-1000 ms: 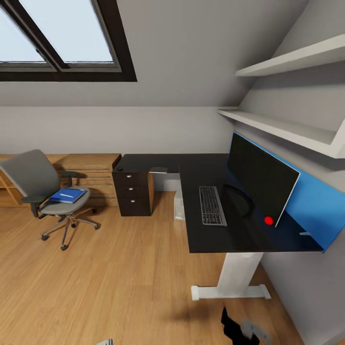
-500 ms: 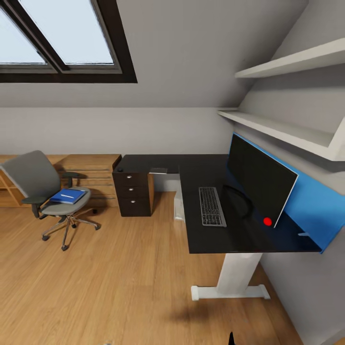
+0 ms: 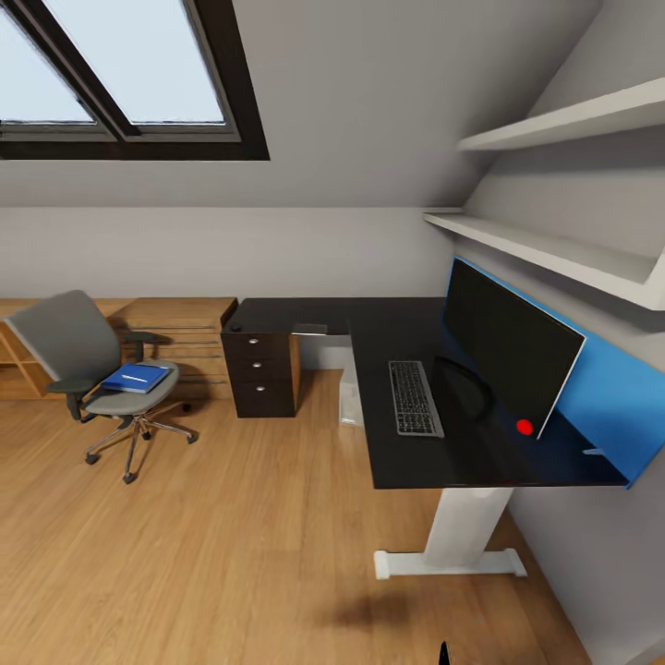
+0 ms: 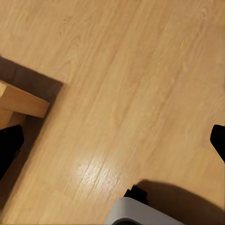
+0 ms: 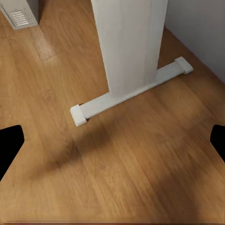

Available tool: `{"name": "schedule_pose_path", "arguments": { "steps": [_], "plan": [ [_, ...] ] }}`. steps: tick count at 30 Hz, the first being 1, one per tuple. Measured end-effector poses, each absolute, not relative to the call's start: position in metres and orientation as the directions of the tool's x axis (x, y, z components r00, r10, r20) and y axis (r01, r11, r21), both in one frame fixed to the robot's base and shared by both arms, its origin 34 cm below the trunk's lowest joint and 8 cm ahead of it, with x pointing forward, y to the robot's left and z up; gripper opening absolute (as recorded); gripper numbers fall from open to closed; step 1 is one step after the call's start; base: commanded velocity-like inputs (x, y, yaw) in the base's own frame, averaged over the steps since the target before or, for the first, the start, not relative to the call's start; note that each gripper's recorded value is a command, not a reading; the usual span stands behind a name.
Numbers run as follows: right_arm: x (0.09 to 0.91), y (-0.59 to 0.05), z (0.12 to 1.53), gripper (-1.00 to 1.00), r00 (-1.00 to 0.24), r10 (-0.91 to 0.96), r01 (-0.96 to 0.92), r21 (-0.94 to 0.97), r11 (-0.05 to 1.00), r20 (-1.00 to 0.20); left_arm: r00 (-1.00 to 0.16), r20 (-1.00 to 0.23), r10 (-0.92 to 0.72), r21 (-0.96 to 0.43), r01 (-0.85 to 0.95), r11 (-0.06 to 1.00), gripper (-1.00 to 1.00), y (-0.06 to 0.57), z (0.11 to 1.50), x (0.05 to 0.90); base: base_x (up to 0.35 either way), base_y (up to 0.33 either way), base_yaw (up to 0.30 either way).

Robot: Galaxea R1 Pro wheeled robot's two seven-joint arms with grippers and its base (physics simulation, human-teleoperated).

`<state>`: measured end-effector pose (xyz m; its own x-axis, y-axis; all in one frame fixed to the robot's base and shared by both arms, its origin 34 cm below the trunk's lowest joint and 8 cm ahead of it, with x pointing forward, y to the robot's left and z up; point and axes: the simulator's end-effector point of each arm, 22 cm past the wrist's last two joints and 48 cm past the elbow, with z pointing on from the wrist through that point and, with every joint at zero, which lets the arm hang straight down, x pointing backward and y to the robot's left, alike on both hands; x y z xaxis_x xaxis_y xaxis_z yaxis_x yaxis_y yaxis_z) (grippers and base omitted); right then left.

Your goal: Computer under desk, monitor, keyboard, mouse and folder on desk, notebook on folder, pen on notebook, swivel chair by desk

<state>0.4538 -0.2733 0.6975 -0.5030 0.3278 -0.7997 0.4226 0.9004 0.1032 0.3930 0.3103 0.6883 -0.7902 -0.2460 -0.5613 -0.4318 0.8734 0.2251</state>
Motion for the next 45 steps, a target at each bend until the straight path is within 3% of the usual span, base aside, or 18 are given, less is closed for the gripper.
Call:
{"name": "schedule_pose_path", "arguments": {
  "steps": [3, 13, 27, 45],
  "plan": [
    [0.463, -0.25, 0.702, 1.0, -0.53, 0.229, 0.291, 0.078, 0.953, -0.816, -0.793, -0.559, -0.245, 0.227, -0.43, 0.874, 1.0, 0.31, 0.688, 0.392, 0.0, 0.304, 0.0],
    [0.463, -0.247, 0.702, 1.0, -0.532, 0.221, 0.282, 0.075, 0.957, -0.818, -0.82, -0.526, -0.228, 0.245, -0.402, 0.882, 1.0, 0.313, 0.676, 0.376, 0.159, 0.217, 0.208],
    [0.461, -0.247, 0.701, 1.0, -0.535, 0.22, 0.282, 0.074, 0.957, -0.816, -0.836, -0.5, -0.226, 0.153, -0.342, 0.927, 1.0, 0.294, 0.662, 0.374, 0.314, 0.062, 0.259],
    [0.46, -0.245, 0.7, 1.0, -0.538, 0.22, 0.277, 0.076, 0.958, -0.813, -0.834, -0.503, -0.227, 0.151, -0.343, 0.927, 1.0, 0.295, 0.661, 0.374, 0.32, 0.068, 0.023]
  ]
}}
